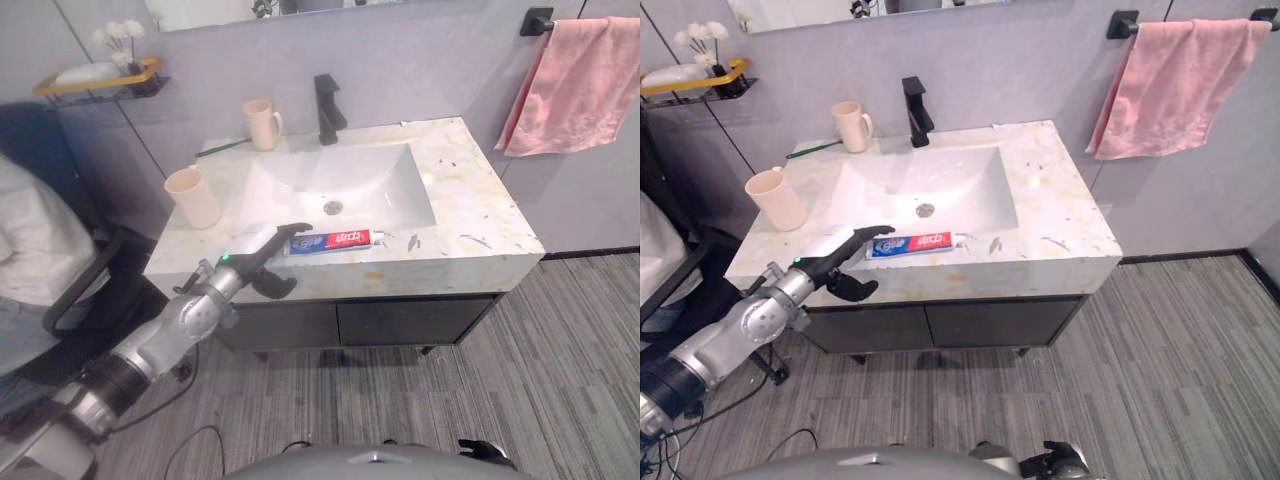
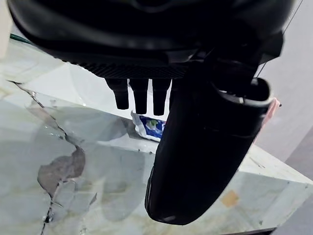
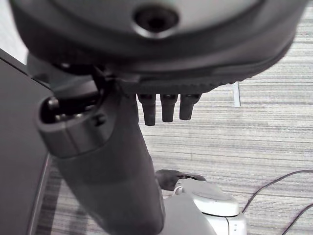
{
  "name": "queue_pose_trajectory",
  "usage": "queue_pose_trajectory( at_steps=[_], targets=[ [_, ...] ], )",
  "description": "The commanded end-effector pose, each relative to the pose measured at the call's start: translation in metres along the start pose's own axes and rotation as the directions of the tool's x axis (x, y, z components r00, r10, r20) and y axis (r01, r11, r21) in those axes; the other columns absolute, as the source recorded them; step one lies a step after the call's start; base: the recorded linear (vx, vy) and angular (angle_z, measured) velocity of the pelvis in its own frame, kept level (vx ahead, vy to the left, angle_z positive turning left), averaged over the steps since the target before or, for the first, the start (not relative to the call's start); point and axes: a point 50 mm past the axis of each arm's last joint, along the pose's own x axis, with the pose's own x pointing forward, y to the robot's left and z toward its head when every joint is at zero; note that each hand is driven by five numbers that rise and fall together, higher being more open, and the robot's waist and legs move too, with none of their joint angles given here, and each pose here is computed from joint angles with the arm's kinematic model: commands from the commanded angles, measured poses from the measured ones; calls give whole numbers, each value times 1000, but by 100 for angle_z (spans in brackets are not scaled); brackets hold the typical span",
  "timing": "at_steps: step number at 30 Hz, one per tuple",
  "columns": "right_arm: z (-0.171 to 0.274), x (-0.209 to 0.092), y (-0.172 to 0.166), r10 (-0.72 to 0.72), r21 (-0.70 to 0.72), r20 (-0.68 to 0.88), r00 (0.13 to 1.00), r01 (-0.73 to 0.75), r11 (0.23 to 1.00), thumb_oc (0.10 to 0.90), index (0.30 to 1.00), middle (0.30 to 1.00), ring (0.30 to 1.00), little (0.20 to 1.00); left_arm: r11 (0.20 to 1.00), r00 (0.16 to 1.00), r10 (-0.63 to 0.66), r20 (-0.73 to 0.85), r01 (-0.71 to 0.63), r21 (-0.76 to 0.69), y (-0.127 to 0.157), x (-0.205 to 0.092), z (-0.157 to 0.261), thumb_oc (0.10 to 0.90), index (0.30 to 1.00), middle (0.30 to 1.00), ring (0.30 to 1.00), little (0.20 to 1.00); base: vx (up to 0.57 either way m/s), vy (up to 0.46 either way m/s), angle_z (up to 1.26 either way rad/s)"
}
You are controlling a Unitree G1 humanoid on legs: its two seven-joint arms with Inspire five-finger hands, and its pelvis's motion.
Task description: Organize the bathroom.
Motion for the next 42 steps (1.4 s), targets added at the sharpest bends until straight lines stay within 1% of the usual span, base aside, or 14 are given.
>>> queue_pose_trajectory(
  at_steps=[1, 6, 9, 11, 17, 19, 23, 24, 27, 29, 32, 36, 38, 42],
  targets=[
    [8, 1, -2, -10, -25, 7, 1000, 10, 1000, 800, 900, 900, 900, 900, 950, 954, 284, 98, -294, 103, 78, 35, 17, 800, 900, 900, 900, 900, 8, -25, -4],
    [3, 1, 3, 0, -8, -1, 1000, 0, 1000, 800, 900, 900, 900, 900, 945, 952, 296, 76, -303, 123, 71, 36, 11, 800, 900, 900, 900, 900, 15, -32, -5],
    [3, 0, 5, 3, -10, -1, 1000, -3, 1000, 800, 900, 900, 900, 900, 923, 936, 347, 56, -351, 155, 71, 35, 5, 800, 900, 900, 900, 900, 1, -9, -3],
    [1, 0, 5, -3, -7, -1, 1000, 3, 1000, 800, 900, 900, 900, 900, 899, 913, 404, 55, -407, 163, 73, 30, -2, 800, 900, 900, 900, 900, 3, 4, -2],
    [0, 0, 0, -17, -9, 7, 1000, 17, 1000, 800, 900, 900, 900, 900, 882, 887, 450, 100, -459, 105, 74, 19, -3, 800, 900, 900, 900, 900, 0, 0, 0],
    [3, 1, -4, -28, -8, 23, 999, 28, 1000, 800, 900, 900, 900, 900, 883, 875, 457, 158, -467, 34, 75, 16, 6, 800, 900, 900, 900, 900, 0, 0, 0],
    [7, 1, -8, -39, 3, 35, 999, 39, 999, 800, 900, 900, 900, 900, 862, 845, 495, 201, -506, 6, 79, 14, 14, 800, 900, 900, 900, 900, 0, 0, 0],
    [8, 1, -9, -43, 5, 37, 998, 43, 999, 800, 900, 900, 900, 900, 856, 830, 508, 230, -517, -24, 81, 12, 19, 800, 900, 900, 900, 900, 0, 0, 0],
    [9, 2, -10, -47, 4, 37, 998, 47, 999, 800, 900, 900, 900, 900, 833, 796, 544, 266, -551, -56, 90, 10, 28, 800, 900, 900, 900, 900, 7, 1, 1],
    [9, 2, -10, -47, 7, 33, 998, 47, 999, 800, 900, 900, 900, 900, 792, 740, 604, 295, -598, -123, 106, 6, 39, 800, 900, 900, 900, 900, 0, 0, 0],
    [8, 2, -10, -49, 3, 32, 998, 49, 999, 800, 900, 900, 900, 900, 801, 742, 597, 305, -575, -169, 117, 2, 45, 800, 900, 900, 900, 900, 0, 0, 0],
    [9, 2, -12, -48, 5, 30, 998, 48, 999, 800, 900, 900, 900, 900, 774, 730, 630, 265, -619, -136, 143, 0, 48, 800, 900, 900, 900, 900, 0, 0, 0],
    [10, 2, -13, -47, -12, 38, 998, 48, 999, 800, 900, 900, 900, 900, 771, 723, 634, 273, -617, -158, 160, -4, 51, 800, 900, 900, 900, 900, 0, 0, 0],
    [16, 2, -12, -22, 15, 65, 998, 22, 1000, 800, 900, 900, 900, 900, 751, 695, 659, 288, -630, -197, 176, -9, 55, 800, 900, 900, 900, 900, -9, 2, 1]
  ],
)
